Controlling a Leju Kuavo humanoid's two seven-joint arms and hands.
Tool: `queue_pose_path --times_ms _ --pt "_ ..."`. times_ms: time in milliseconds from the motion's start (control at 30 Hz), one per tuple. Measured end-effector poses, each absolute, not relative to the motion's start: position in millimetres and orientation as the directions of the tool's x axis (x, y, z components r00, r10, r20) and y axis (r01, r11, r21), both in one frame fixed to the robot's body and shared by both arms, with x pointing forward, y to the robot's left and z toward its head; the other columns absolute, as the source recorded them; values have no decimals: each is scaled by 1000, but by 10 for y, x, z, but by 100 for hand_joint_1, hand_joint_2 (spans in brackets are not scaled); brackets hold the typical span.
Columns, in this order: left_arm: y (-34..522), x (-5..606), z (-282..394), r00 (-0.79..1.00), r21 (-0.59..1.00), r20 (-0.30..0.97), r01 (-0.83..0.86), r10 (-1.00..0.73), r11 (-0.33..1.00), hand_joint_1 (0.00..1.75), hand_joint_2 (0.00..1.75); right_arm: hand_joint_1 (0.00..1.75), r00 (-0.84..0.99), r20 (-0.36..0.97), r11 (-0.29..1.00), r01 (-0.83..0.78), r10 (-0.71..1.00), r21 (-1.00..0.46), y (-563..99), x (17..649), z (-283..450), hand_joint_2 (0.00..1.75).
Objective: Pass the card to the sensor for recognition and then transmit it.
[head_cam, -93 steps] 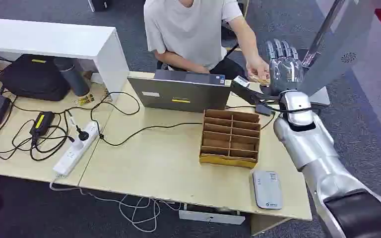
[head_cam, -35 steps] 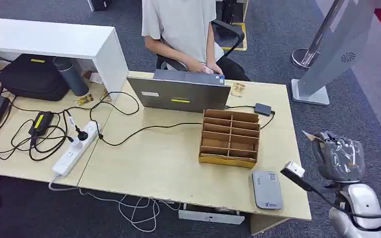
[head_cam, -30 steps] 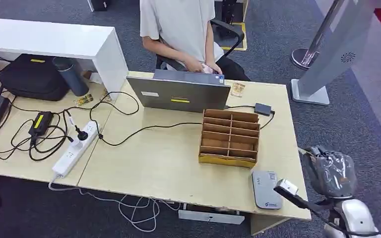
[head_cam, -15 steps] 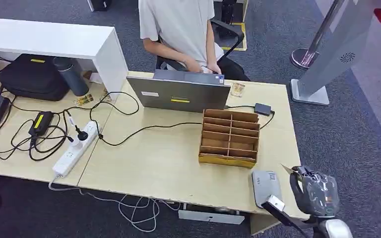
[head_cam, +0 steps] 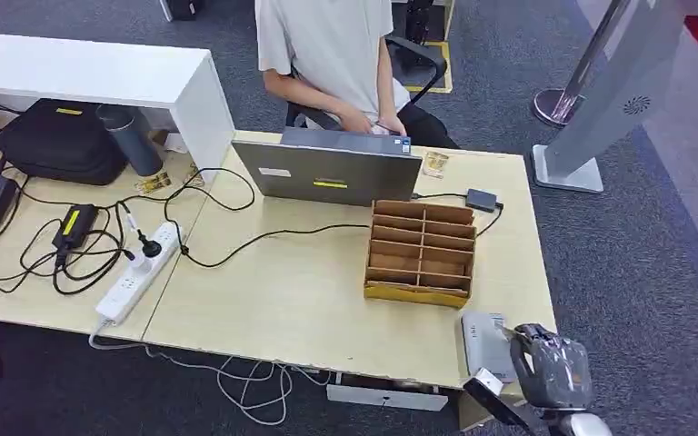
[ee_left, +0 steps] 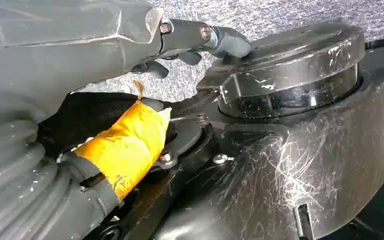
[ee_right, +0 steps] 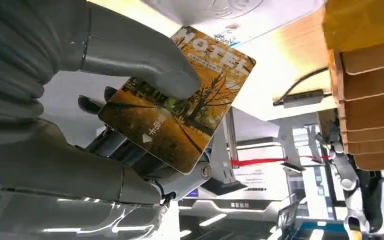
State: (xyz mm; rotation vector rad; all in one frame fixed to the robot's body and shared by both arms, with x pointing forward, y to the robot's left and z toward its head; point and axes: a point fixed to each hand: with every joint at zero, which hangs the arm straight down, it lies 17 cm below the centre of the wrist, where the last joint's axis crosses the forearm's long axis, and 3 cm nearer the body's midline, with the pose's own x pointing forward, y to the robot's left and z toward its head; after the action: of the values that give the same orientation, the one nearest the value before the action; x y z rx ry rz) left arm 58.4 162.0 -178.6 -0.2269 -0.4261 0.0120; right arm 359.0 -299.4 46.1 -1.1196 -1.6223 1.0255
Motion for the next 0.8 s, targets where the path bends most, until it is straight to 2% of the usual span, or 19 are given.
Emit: queue_pose_path --times_ms 367,533,600,667,733,800 --pt "1631 597 -1777 907 -215 418 45 51 976 0 175 175 -213 218 262 206 952 -943 -2849 3663 364 175" --pt "1678 729 -1793 849 -119 529 86 -10 989 0 175 175 -180 198 237 233 964 -943 -2881 3658 461 175" --pt "1601 767 -1864 813 -60 575 155 -93 986 0 175 175 -167 189 227 252 968 -941 -2883 3591 536 175" --pt "1543 694 -1890 792 12 568 266 -225 964 0 175 175 -161 185 224 271 969 -936 -2859 3569 658 175" --pt "1690 774 -1865 738 176 523 395 -425 902 0 175 175 -172 181 228 308 968 -924 -2823 3624 842 175" --pt "1755 913 -1761 593 368 515 499 -619 784 0 175 175 -186 178 234 346 966 -909 -2798 3716 1035 175"
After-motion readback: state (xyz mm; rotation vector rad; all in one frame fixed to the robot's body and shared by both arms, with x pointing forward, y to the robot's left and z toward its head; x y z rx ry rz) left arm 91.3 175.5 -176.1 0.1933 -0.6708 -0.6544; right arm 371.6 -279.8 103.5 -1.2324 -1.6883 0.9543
